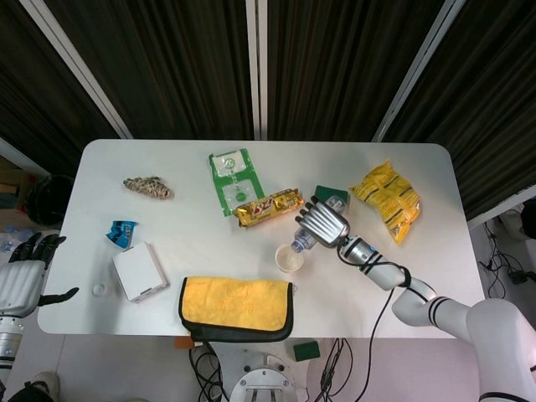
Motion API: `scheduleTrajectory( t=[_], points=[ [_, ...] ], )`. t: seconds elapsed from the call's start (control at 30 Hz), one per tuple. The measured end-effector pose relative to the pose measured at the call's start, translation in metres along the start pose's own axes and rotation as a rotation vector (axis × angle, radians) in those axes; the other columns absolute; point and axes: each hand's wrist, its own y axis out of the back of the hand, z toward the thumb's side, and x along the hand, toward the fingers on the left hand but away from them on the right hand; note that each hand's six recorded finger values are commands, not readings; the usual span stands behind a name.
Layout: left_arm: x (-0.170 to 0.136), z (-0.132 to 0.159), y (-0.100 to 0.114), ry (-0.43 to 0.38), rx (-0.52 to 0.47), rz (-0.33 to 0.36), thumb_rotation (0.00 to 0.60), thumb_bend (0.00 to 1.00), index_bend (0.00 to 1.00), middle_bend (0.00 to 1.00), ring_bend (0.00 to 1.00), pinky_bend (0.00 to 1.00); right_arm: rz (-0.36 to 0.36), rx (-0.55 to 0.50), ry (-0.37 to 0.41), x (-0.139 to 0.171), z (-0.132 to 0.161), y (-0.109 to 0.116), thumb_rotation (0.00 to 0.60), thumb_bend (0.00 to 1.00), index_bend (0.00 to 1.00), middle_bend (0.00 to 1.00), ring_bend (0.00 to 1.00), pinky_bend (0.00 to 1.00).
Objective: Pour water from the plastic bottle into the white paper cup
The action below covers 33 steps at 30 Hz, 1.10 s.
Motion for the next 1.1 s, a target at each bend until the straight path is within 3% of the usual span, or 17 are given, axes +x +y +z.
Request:
scheduleTrajectory(
  t=[0.33, 0.53, 0.87, 1.1],
  points=[
    [0.0, 0.0, -0.001, 0.0, 0.0, -0.001, 0.488, 0.05, 0.14, 0.12, 0.03, 0.13, -0.028, -0.234, -0.048, 0.008, -0.006, 0.006, 0.6, 0.48, 0.97, 0.66, 0.52, 0.41],
    [0.0, 0.002, -0.003, -0.007, 0.003, -0.009, 0.491, 0.05, 0.14, 0.12, 0.03, 0.13, -0.053, -0.51, -0.124, 0.02, -0.018, 0.002, 0.6, 0.48, 0.97, 0.66, 0.52, 0.42],
    [0.0, 0.005, -0.004, -0.009, 0.011, -0.017, 0.488, 0.05, 0.14, 0.12, 0.03, 0.13, -0.144, -1.054, -0.24, 0.045, -0.037, -0.018, 0.6, 0.42, 0.96, 0.67, 0.52, 0.43],
    [0.001, 0.01, -0.006, -0.02, 0.02, -0.025, 0.489, 0.05, 0.14, 0.12, 0.03, 0.13, -0.237, -1.173, -0.33, 0.066, -0.057, -0.044, 0.6, 0.36, 0.91, 0.65, 0.44, 0.43]
  ],
)
